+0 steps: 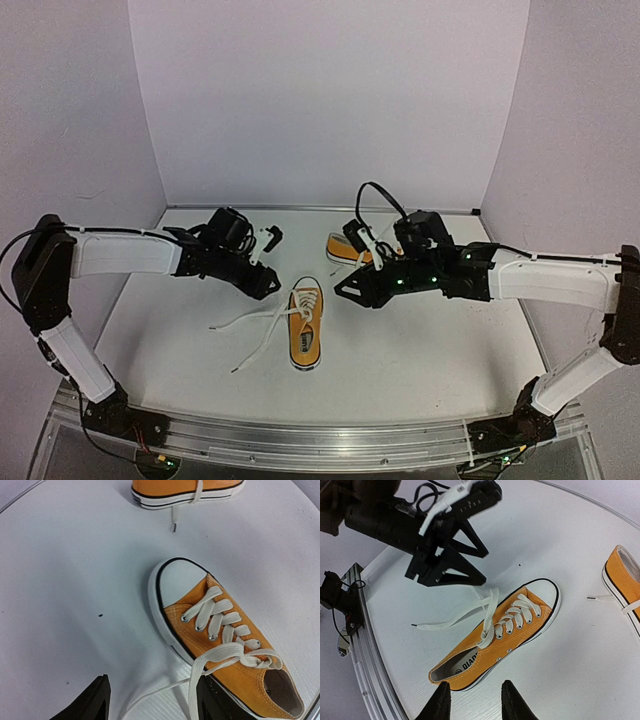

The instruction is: Tie the shoes

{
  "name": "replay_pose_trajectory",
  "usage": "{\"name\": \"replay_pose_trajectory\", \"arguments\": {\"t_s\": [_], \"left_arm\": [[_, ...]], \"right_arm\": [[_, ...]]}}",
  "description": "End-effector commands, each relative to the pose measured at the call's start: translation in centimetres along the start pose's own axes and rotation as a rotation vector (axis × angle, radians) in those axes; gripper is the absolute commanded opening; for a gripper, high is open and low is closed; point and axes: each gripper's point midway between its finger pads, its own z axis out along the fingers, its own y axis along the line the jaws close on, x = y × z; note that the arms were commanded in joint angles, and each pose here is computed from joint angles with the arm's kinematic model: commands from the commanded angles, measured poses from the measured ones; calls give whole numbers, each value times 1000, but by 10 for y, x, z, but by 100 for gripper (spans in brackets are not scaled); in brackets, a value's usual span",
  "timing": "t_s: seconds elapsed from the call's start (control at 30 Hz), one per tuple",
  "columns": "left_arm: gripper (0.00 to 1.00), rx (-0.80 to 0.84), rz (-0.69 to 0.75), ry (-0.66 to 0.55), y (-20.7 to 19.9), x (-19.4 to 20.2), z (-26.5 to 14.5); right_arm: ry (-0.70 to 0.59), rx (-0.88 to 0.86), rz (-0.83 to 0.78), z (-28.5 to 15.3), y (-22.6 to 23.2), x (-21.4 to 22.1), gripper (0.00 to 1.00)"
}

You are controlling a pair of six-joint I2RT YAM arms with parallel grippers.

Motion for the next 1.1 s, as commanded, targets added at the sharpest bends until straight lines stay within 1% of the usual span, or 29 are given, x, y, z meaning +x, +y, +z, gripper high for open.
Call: {"name": "replay_pose_trajectory", "arguments": {"t_s": [0.0, 0.13, 0.3, 0.4, 0.5, 0.6, 0.73, 0.97, 1.07], "left_arm": [[67, -115, -88, 74, 23, 19, -32], [69, -160, -110, 215, 32, 52, -37], [65, -198, -115, 369, 44, 83, -39], [64, -194, -89, 470, 46, 102, -34], [64, -169, -74, 491, 43, 107, -27], [64, -177, -38, 504, 47, 110, -22], [63, -171, -24, 530, 49, 116, -13], [46, -132, -39, 586, 44, 135, -2], [38, -81, -53, 606, 36, 141, 3]], "right_arm": [[-23, -11, -6, 0, 4, -3, 35], [-21, -8, -4, 0, 3, -2, 36], [-19, -10, 1, 0, 2, -1, 36], [-19, -11, 2, 0, 3, -1, 36], [-20, -13, 1, 0, 3, -2, 36], [-21, -12, 5, -1, 3, -1, 37], [-22, -9, 5, -2, 2, -1, 36], [-27, 1, 6, -4, 1, -1, 36], [-30, 5, 4, -6, 1, -1, 37]]}}
